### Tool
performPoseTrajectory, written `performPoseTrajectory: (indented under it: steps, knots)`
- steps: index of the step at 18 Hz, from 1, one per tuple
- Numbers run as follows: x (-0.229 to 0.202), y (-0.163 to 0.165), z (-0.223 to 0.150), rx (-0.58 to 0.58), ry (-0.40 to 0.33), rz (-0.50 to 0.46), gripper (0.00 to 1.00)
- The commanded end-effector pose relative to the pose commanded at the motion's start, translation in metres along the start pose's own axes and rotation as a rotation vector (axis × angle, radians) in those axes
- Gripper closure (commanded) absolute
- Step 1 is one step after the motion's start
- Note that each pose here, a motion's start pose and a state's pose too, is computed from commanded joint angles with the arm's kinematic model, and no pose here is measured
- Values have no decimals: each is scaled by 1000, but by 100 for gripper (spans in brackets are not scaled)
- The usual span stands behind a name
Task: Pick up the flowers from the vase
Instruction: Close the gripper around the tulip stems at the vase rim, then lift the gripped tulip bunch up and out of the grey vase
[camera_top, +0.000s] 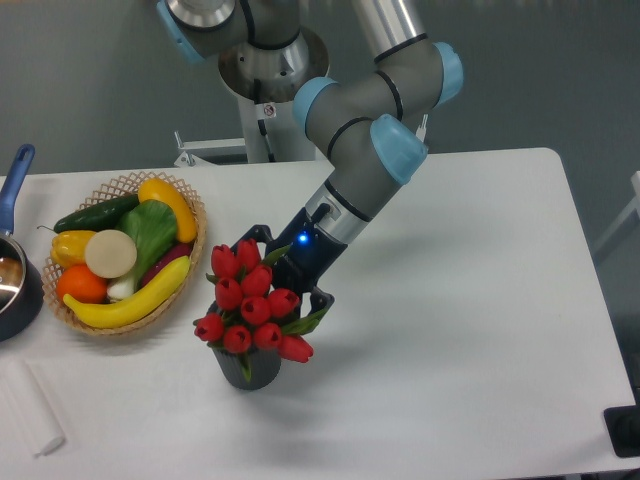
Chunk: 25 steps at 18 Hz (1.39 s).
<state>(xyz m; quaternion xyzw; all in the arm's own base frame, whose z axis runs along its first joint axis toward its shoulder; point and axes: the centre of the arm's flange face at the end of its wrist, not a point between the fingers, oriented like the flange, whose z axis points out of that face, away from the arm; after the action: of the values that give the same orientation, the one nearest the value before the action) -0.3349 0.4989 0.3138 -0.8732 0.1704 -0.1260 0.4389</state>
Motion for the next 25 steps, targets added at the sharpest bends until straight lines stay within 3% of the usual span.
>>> performPoseTrajectory:
  steps: [3,5,11,22,25]
  knots:
    - [-1,-2,-2,6,-3,4,27]
    - [-1,-2,-2,6,-3,4,32]
    - [0,-4,-4,10,-6,-4,66]
    - [-2,-7,-13,30,-16,-35,70]
    - [-1,-23,-30,92,-23,-61,70]
